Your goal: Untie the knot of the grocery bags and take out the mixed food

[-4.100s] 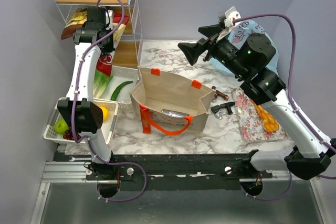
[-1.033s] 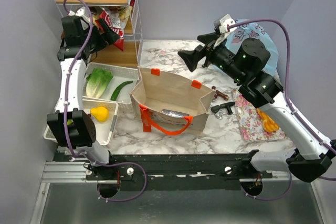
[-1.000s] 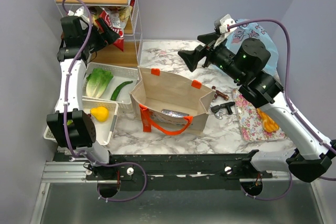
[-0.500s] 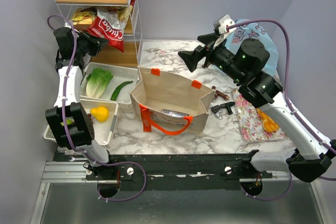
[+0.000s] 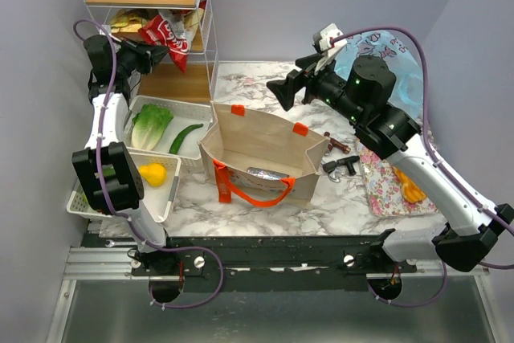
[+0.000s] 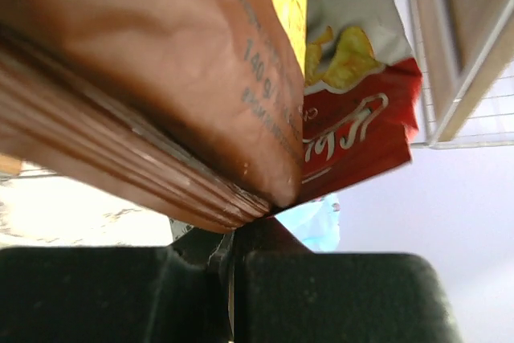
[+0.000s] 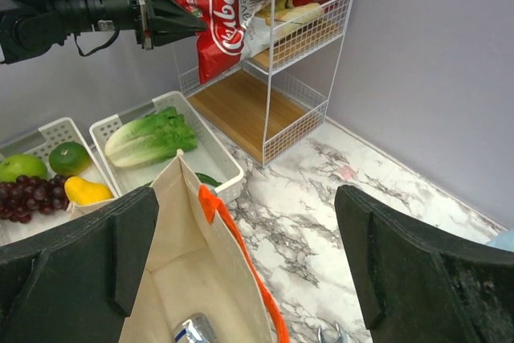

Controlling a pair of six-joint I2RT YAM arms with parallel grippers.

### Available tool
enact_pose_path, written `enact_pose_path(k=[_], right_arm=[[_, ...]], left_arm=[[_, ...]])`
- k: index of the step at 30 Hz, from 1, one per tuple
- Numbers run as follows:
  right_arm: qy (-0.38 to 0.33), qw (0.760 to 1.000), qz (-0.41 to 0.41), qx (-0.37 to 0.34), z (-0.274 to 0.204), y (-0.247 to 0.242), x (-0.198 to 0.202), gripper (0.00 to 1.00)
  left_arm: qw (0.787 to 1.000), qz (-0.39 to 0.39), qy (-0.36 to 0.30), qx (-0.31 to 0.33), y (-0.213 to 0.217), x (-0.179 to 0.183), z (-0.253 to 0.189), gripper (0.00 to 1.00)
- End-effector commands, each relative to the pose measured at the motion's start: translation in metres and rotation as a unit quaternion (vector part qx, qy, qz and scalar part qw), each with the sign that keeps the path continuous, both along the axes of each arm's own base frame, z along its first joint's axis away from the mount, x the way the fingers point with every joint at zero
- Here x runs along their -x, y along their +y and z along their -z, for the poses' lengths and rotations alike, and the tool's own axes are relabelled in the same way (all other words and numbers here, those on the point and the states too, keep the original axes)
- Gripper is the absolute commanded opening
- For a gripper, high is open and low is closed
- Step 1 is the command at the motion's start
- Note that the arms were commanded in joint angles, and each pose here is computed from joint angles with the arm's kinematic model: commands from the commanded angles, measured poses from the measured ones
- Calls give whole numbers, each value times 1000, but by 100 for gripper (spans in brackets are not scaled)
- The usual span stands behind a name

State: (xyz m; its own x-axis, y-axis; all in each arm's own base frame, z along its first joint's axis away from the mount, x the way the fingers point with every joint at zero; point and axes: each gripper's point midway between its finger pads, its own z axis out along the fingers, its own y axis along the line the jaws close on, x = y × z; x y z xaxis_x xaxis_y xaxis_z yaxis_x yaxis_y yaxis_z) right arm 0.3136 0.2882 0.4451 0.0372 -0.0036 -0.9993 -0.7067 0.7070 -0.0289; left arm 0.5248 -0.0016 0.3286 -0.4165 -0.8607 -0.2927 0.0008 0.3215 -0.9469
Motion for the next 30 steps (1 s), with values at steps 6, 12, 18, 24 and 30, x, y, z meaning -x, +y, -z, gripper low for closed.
enact_pose_path(k=[6,12,18,24,30], right_arm=[[0,1000,-19,7,-2,9,-2,99],[6,998,-8,60,29,1,-4,100],[80,985,-2,156,93,-5,-8,100],[155,957,-33,242,148,-5,0,100],[181,935,-38,302,194,-18,5,99]], left_arm=[[998,4,-3,56,-2,11,-5,65],[1000,13,0,27,16,46,-11,98],[998,7,-11,-61,12,103,-12,98],[961,73,-57,-261,-6,162,-11,98],[838,208,-252,-437,-70,239,-22,99]])
